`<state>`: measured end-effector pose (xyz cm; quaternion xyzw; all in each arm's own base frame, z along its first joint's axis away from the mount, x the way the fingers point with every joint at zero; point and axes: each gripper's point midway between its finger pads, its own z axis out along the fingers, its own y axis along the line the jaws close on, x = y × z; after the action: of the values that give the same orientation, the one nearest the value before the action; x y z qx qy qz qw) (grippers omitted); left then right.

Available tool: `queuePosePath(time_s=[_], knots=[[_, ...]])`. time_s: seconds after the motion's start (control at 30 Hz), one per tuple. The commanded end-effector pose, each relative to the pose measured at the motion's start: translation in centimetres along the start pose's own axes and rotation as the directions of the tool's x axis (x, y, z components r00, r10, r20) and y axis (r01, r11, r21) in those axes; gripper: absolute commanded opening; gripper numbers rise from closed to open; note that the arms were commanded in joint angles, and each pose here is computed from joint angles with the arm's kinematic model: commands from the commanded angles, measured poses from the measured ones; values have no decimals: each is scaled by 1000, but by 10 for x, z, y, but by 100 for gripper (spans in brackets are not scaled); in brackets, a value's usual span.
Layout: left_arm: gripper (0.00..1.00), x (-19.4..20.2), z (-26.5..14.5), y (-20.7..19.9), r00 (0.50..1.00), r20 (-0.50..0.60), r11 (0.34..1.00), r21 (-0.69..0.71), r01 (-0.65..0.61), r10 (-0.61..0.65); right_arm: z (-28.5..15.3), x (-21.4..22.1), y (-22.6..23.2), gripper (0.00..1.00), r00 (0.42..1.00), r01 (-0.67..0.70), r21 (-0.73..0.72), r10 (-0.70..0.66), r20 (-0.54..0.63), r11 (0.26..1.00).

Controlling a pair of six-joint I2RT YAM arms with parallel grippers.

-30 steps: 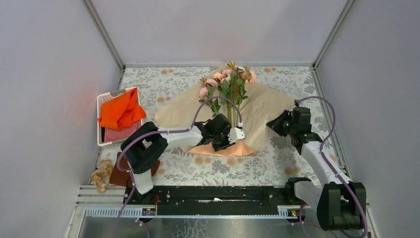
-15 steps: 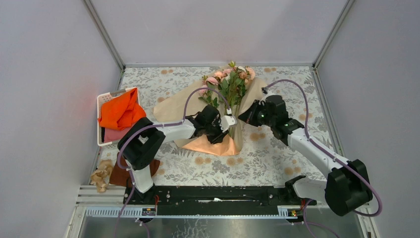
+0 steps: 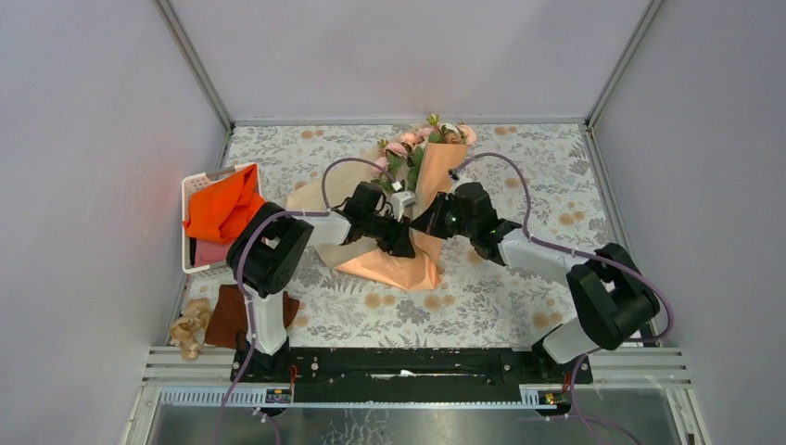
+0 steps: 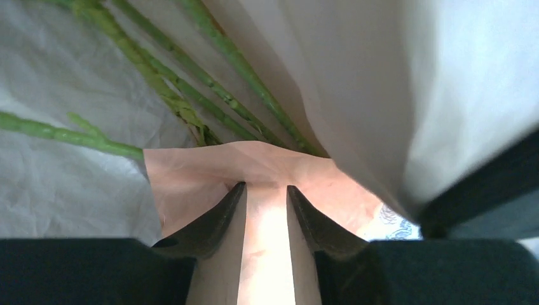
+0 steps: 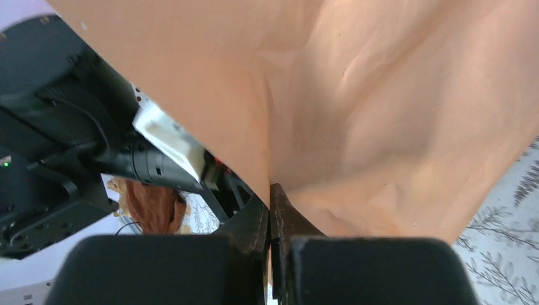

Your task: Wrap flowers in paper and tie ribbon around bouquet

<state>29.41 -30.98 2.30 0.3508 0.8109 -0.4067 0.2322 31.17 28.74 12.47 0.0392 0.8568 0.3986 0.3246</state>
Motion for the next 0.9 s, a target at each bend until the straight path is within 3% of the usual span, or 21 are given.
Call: queuePosePath(time_s=[0.0, 0.23, 0.3, 0.43, 0.53, 0.63, 0.73, 0.87], knots=[[36, 3, -3, 11, 977, 76, 980, 53, 194, -197, 20, 1, 34, 0, 999, 39, -112, -39, 4, 993], [37, -13, -22, 23, 935, 211, 958, 28, 284, -284, 50, 32, 3, 0, 998, 18, -53, -21, -51, 998], [44, -24, -33, 25, 910, 268, 948, 43, 315, -315, 59, 44, -9, 0, 997, 14, -28, -17, -77, 1000], [66, -45, -56, 30, 873, 344, 935, 50, 350, -345, 71, 63, -32, 0, 992, 9, 23, -6, -122, 1000], [72, -57, -74, 35, 859, 378, 933, 45, 356, -346, 74, 70, -50, 0, 991, 25, 84, -14, -133, 996], [80, -71, -91, 39, 854, 424, 943, -3, 334, -301, 76, 74, -58, 0, 988, 41, 111, -24, -150, 993], [96, -86, -102, 45, 855, 466, 953, -75, 294, -227, 79, 78, -60, 0, 985, 59, 122, -38, -170, 991], [99, -109, -107, 59, 855, 484, 946, -146, 290, -187, 79, 79, -60, 0, 983, 74, 132, -50, -177, 988]])
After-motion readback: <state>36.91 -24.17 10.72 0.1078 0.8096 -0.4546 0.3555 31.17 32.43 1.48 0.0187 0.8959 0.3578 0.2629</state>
